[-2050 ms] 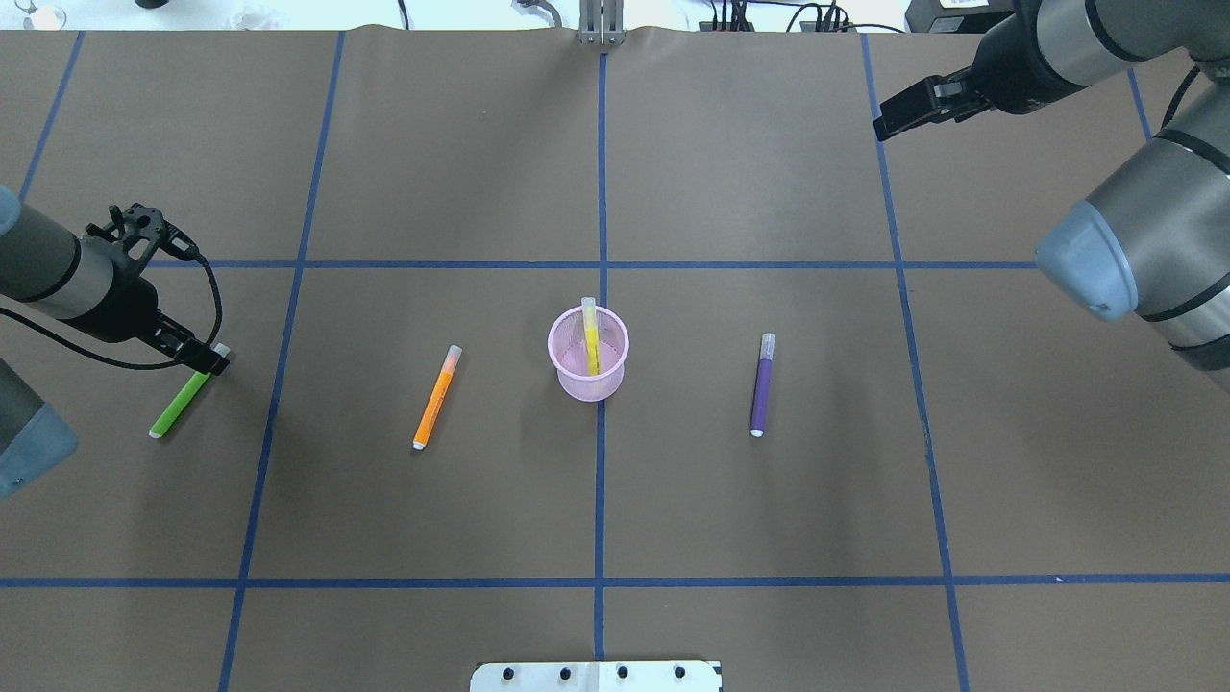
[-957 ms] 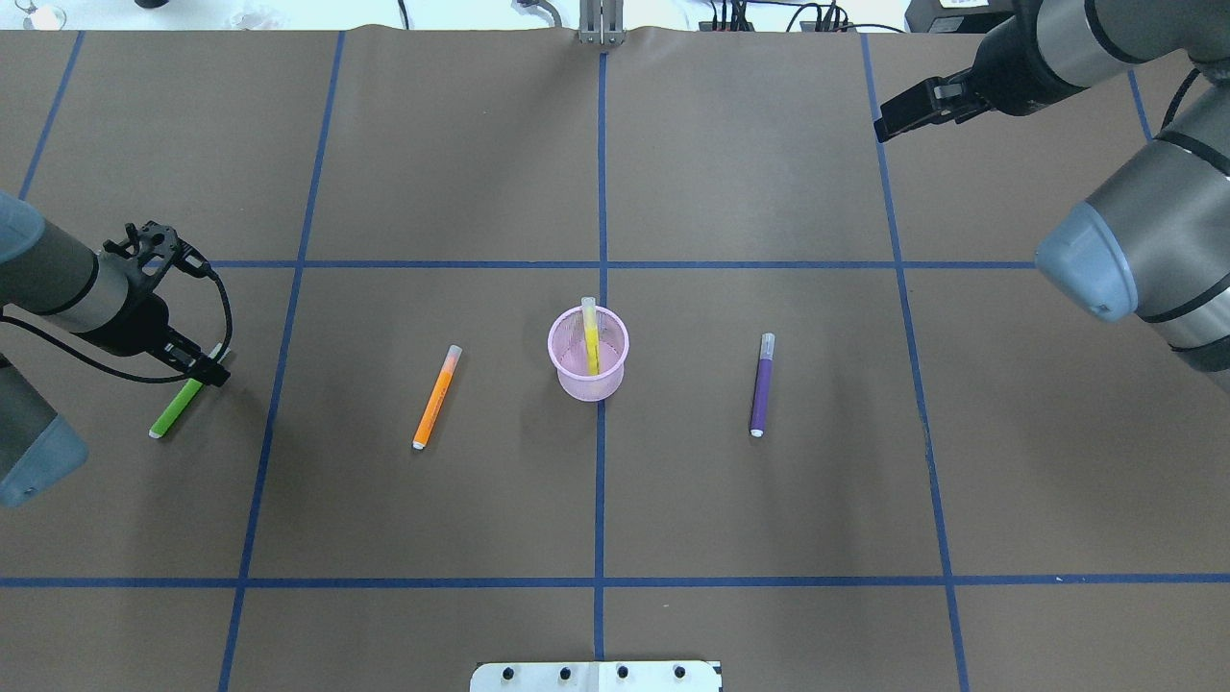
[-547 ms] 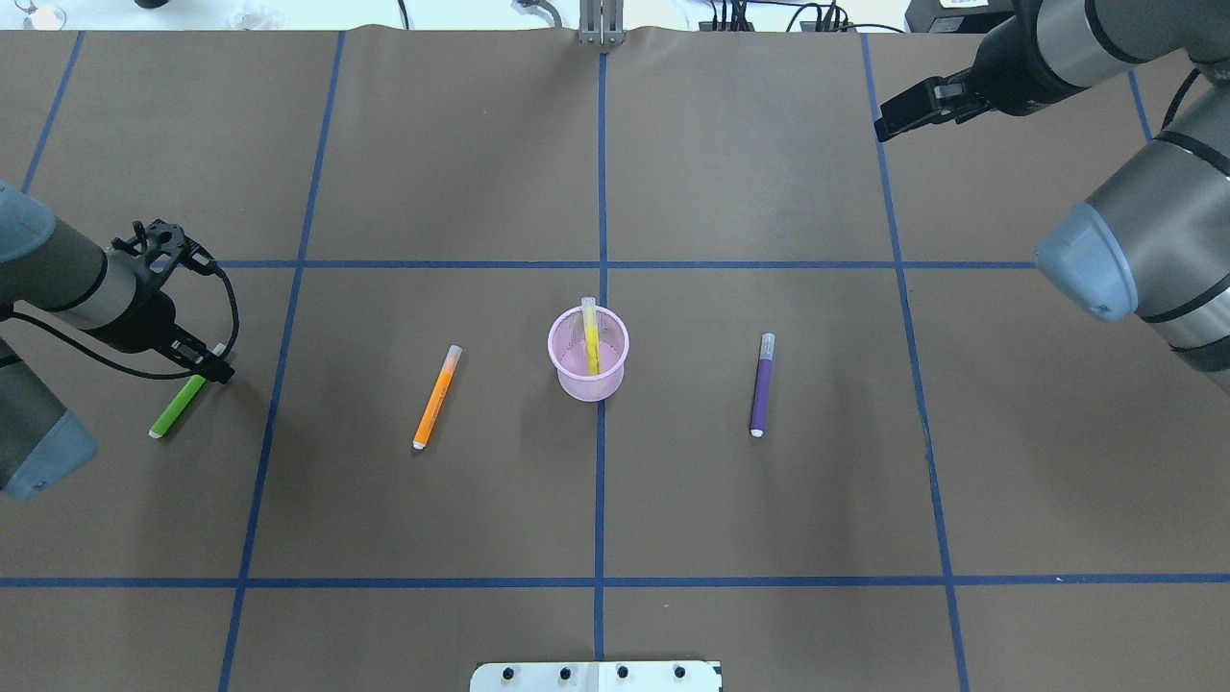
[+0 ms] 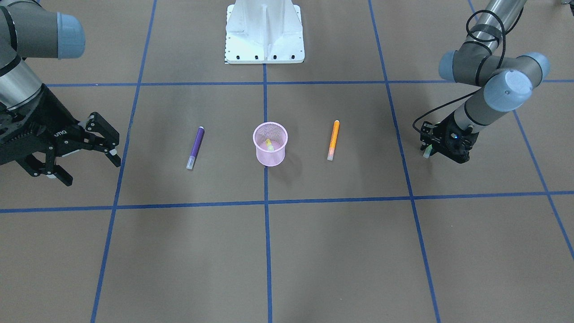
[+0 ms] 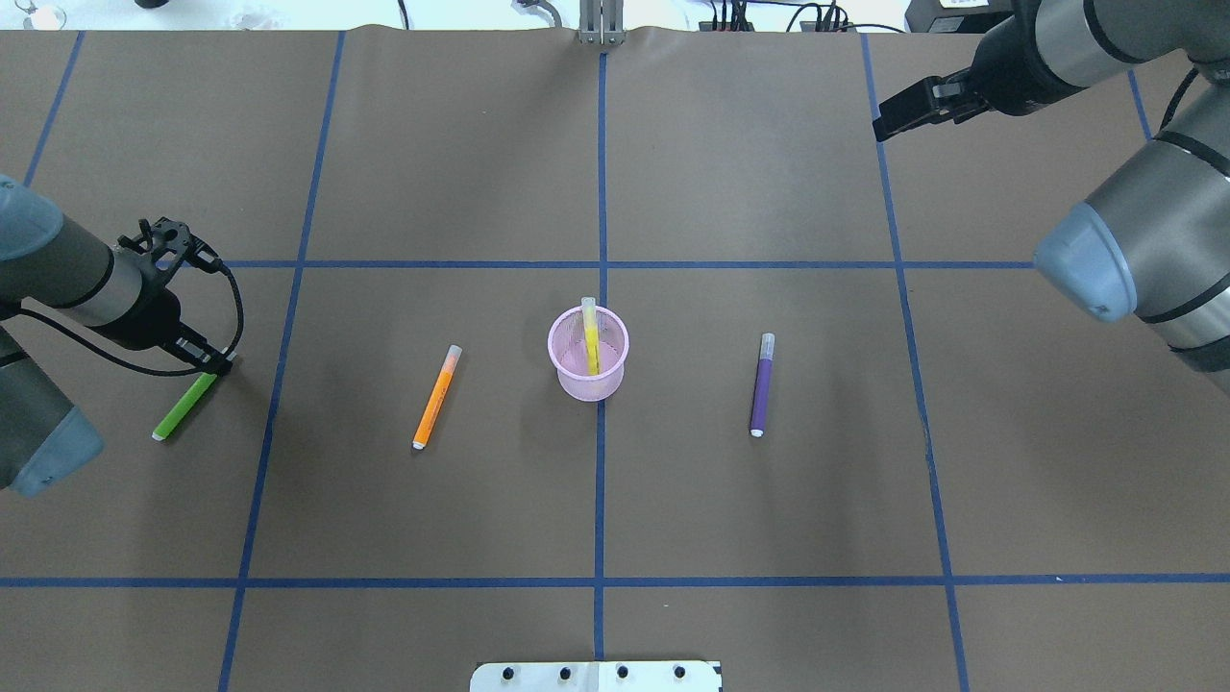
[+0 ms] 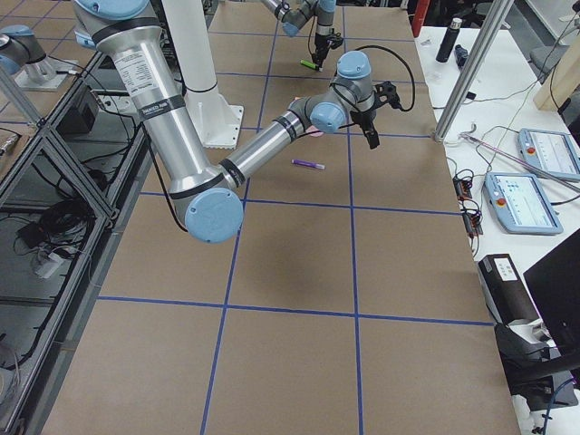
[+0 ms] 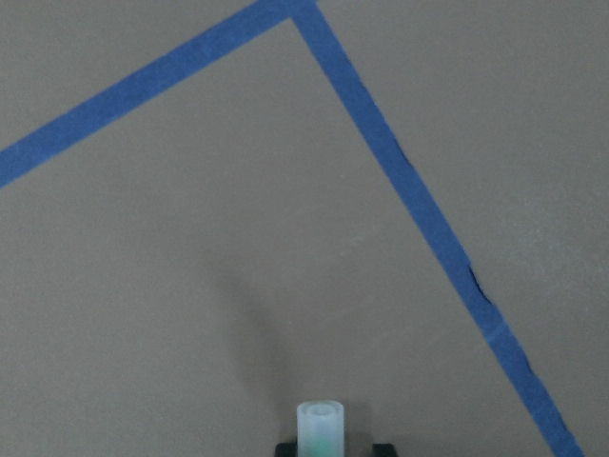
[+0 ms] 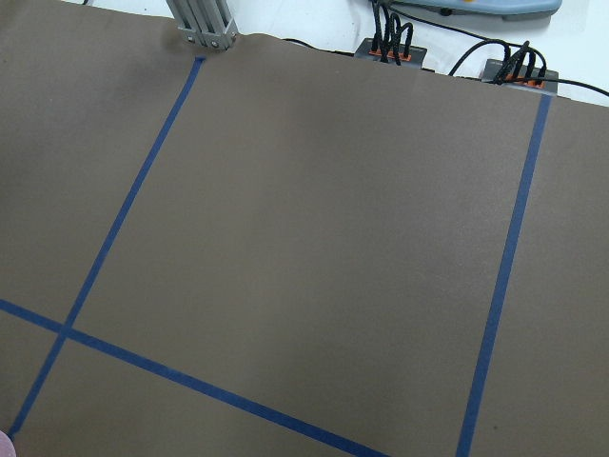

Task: Collect pens into pen holder
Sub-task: 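Lower the left gripper onto the green marker and grasp it, then lift the green marker upright and carry it over the pink cup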

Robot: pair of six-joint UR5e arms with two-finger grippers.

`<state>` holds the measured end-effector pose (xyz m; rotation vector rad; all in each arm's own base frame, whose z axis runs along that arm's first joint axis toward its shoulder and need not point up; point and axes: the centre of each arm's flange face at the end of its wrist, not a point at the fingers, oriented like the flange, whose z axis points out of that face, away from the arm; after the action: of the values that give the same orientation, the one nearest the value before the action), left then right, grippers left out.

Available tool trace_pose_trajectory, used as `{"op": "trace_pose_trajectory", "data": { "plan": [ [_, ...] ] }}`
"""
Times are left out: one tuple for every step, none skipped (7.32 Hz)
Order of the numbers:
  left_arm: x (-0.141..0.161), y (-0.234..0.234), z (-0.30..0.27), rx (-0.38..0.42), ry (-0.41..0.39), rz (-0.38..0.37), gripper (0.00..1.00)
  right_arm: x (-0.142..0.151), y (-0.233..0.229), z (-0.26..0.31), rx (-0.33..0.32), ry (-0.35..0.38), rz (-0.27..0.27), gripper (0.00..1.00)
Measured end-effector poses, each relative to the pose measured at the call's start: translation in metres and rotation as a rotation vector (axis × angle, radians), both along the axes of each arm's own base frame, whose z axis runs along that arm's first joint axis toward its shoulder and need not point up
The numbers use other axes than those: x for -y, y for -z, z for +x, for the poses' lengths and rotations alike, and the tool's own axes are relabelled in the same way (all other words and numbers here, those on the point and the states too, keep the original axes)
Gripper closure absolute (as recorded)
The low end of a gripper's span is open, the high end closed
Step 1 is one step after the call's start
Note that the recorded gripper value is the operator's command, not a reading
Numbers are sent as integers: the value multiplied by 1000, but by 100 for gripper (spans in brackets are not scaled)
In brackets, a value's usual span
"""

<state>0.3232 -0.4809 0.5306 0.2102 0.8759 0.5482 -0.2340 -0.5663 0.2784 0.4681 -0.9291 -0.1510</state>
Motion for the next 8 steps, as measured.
{"op": "trace_pose_trajectory", "data": {
  "plan": [
    [0,2,0,-3,-1,5,100,0,0,0,0,0,0,0],
    [0,8,-1,-13,0,16,100,0,0,0,1,0,0,0],
    [-1,25,-4,-40,4,43,100,0,0,0,1,0,0,0],
    [-4,58,-10,-86,14,87,100,0,1,0,1,0,0,0],
    [-8,98,-19,-146,27,149,100,0,0,0,0,-1,0,0],
    [-13,137,-27,-226,44,222,100,0,0,0,-1,-3,1,0],
    [-17,173,-32,-333,79,282,100,0,0,0,-2,-4,2,0],
    [-21,206,-36,-455,125,322,100,0,0,0,-3,-6,2,0]
  ]
}}
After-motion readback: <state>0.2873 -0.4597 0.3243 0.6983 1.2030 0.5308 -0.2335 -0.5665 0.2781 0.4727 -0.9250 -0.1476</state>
